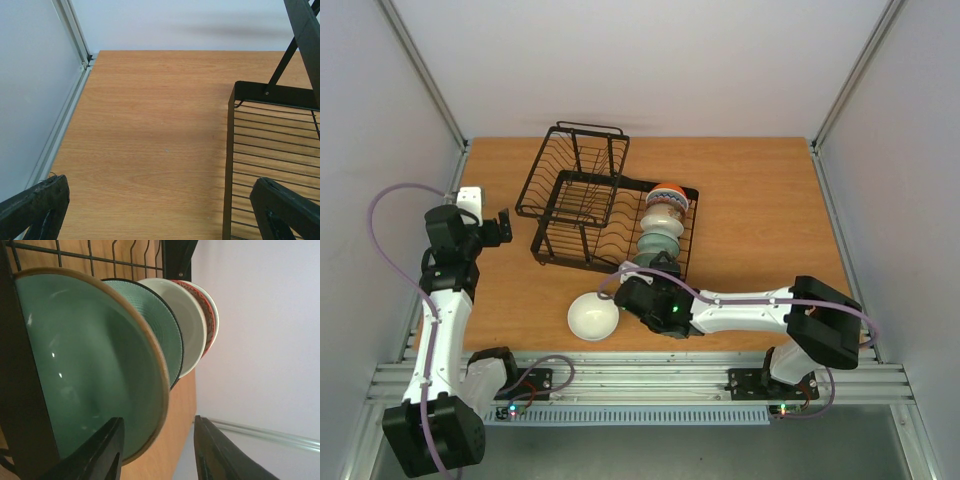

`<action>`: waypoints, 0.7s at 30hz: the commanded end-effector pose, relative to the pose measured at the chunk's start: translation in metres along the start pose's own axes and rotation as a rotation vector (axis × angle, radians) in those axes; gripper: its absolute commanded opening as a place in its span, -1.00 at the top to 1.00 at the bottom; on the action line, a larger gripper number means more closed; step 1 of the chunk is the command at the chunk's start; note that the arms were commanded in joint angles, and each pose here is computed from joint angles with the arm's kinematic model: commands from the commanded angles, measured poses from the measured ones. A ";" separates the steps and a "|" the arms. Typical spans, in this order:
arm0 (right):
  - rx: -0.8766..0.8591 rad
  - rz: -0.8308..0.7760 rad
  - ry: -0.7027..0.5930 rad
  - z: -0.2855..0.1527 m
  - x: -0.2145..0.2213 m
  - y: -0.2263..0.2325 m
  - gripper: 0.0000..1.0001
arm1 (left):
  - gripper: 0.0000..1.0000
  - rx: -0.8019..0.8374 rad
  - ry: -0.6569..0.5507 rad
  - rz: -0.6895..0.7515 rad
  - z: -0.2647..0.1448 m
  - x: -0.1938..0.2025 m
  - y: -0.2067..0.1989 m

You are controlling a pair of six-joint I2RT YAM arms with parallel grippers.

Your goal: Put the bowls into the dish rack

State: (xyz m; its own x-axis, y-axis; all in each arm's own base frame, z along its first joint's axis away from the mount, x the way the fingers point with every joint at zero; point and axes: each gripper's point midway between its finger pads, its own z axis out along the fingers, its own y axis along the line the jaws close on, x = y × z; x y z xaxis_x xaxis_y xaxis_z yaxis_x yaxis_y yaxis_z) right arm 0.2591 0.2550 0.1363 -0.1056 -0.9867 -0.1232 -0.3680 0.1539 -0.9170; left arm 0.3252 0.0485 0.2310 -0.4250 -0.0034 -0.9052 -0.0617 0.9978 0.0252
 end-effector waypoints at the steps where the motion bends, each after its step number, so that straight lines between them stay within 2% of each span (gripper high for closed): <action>1: 0.000 0.072 -0.020 -0.008 -0.004 -0.014 0.17 | -0.99 -0.003 -0.057 0.002 0.000 -0.012 0.002; 7: -0.042 0.195 -0.042 -0.024 -0.008 -0.039 0.09 | -0.99 0.000 -0.054 0.001 0.000 -0.011 0.002; 13: -0.111 0.295 -0.164 -0.072 -0.032 -0.068 0.09 | -0.99 -0.002 -0.058 0.003 -0.001 -0.012 0.002; 17: -0.344 0.380 -0.146 -0.093 -0.039 -0.054 0.11 | -0.99 -0.002 -0.053 0.002 0.000 -0.011 0.002; 21: -0.532 0.397 -0.077 -0.104 -0.042 -0.026 0.15 | -0.98 0.002 -0.053 0.001 0.000 -0.011 0.002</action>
State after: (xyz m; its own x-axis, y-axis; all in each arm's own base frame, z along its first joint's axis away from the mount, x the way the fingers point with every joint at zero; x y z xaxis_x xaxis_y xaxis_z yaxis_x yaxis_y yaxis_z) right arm 0.2060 0.3029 0.2470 -0.1176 -0.8327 -0.5412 -0.5780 0.5005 -0.6445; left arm 0.3252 0.0486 0.2310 -0.4249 -0.0036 -0.9052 -0.0621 0.9978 0.0252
